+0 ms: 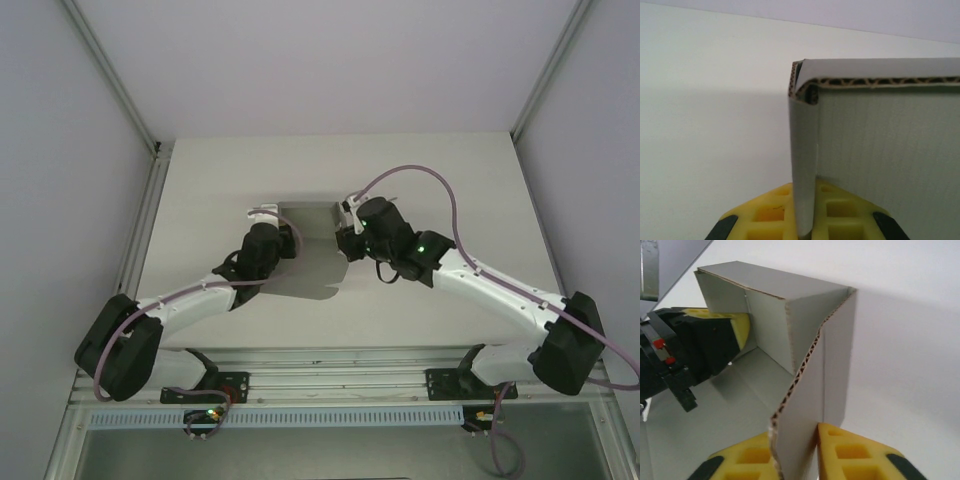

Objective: Assemble paper box

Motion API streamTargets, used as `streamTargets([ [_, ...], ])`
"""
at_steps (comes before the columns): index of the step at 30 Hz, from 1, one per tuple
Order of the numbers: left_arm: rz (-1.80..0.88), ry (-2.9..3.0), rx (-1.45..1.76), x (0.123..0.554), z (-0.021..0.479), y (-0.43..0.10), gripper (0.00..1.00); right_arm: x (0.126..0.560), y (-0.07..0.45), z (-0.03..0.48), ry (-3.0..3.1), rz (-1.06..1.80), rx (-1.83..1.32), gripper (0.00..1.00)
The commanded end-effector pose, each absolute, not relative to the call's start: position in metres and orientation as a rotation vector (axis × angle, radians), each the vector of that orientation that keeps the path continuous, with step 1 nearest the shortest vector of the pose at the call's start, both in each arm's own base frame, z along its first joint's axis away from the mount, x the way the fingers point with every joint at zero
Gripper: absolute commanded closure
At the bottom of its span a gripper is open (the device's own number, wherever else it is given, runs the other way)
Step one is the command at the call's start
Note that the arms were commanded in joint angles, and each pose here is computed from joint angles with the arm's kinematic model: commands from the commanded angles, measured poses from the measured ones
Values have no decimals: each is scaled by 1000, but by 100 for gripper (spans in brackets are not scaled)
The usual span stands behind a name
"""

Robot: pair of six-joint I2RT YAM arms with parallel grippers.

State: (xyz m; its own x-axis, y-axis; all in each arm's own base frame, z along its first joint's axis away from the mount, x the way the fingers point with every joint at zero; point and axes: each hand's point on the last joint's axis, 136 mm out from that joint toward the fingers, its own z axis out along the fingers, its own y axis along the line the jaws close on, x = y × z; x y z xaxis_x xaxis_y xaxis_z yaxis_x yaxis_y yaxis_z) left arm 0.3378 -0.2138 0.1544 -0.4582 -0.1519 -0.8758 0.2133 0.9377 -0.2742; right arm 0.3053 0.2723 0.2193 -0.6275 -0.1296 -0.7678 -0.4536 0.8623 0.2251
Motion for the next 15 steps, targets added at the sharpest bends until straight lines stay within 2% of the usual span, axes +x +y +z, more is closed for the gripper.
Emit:
streamTargets([
  [1, -490, 1963, 41, 340, 165, -223, 100, 302, 317, 230, 2189, 714, -526, 76],
  [5, -475, 1965, 37, 340, 163, -220, 100, 307, 334, 231, 2178, 765, -564, 73],
  [7, -469, 1965, 34, 340, 162, -219, 100, 306, 340, 235, 2164, 806, -573, 63],
  [9, -459, 1970, 34, 342, 160, -218, 100, 302, 347, 241, 2152, 856, -597, 63],
  [12, -437, 1976, 31, 343, 156, -215, 100, 299, 342, 247, 2153, 845, -595, 51],
  [15, -425, 1980, 23, 344, 153, -210, 100, 297, 322, 254, 2138, 758, -570, 33],
])
